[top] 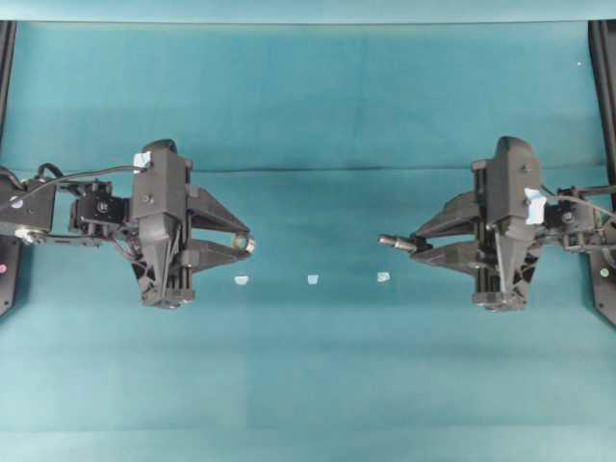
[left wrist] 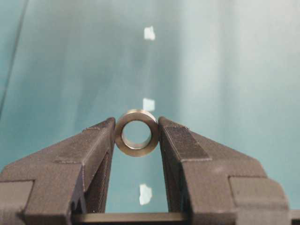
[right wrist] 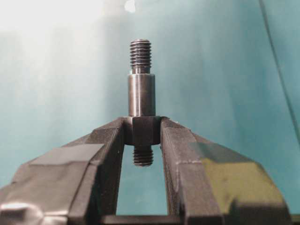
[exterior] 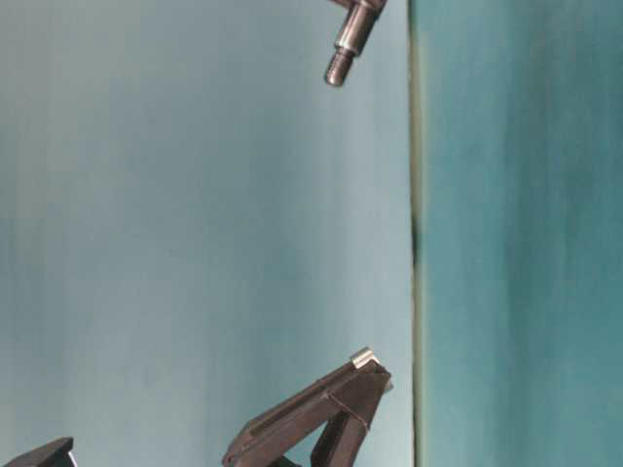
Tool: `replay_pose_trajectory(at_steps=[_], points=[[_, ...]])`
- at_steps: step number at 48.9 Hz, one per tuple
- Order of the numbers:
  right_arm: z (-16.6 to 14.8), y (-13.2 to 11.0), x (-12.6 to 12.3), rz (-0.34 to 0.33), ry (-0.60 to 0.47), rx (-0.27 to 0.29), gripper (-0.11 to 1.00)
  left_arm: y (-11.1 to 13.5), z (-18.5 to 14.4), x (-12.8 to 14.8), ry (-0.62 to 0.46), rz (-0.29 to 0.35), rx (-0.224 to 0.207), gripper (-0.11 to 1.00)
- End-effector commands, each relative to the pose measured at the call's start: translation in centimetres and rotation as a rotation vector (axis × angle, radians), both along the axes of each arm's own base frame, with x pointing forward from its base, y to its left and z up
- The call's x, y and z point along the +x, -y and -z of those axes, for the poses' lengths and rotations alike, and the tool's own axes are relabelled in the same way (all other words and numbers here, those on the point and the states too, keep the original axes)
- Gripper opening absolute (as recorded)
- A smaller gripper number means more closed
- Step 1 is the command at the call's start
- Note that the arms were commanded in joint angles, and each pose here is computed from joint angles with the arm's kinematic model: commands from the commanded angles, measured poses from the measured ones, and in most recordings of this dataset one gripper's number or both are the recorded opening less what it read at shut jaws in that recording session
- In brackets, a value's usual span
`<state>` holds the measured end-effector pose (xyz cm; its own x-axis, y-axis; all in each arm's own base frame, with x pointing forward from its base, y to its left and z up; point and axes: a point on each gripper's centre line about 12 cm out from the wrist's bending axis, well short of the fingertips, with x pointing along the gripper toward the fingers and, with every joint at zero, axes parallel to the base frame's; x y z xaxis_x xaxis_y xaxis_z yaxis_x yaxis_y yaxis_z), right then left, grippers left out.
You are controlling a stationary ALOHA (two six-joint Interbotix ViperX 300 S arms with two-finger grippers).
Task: Insert the washer onto the shaft with both hands.
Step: 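Bring the washer toward the shaft tip, aligning hole with thread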
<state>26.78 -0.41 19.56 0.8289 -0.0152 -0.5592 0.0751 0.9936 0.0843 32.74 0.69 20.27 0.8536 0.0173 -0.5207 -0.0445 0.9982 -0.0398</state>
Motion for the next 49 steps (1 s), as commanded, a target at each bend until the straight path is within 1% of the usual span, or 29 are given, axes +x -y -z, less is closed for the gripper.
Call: replay_pose_trajectory(at_steps=[1,19,39,49], points=[[-0.6,-0.1,0.1,0.006,0.029,0.013,0.0,0.0,-1.1,0.5,0.043,0.004,0.003,0.35],[-0.5,-0.1,0.0,0.004,0.028,0.012,0.0,0.0,-2.4,2.6,0.144,0.006,0.004,0.35],[-0.7,-0.1,0.2,0.002,0.055,0.014,0.0,0.0,-2.9,6.1,0.192,0.009,0.01,0.35],[-0.3,-0.1,0.7,-0.002,0.067,0.016,0.0,0.0,-3.0,7.3,0.199,0.01,0.013,0.35]])
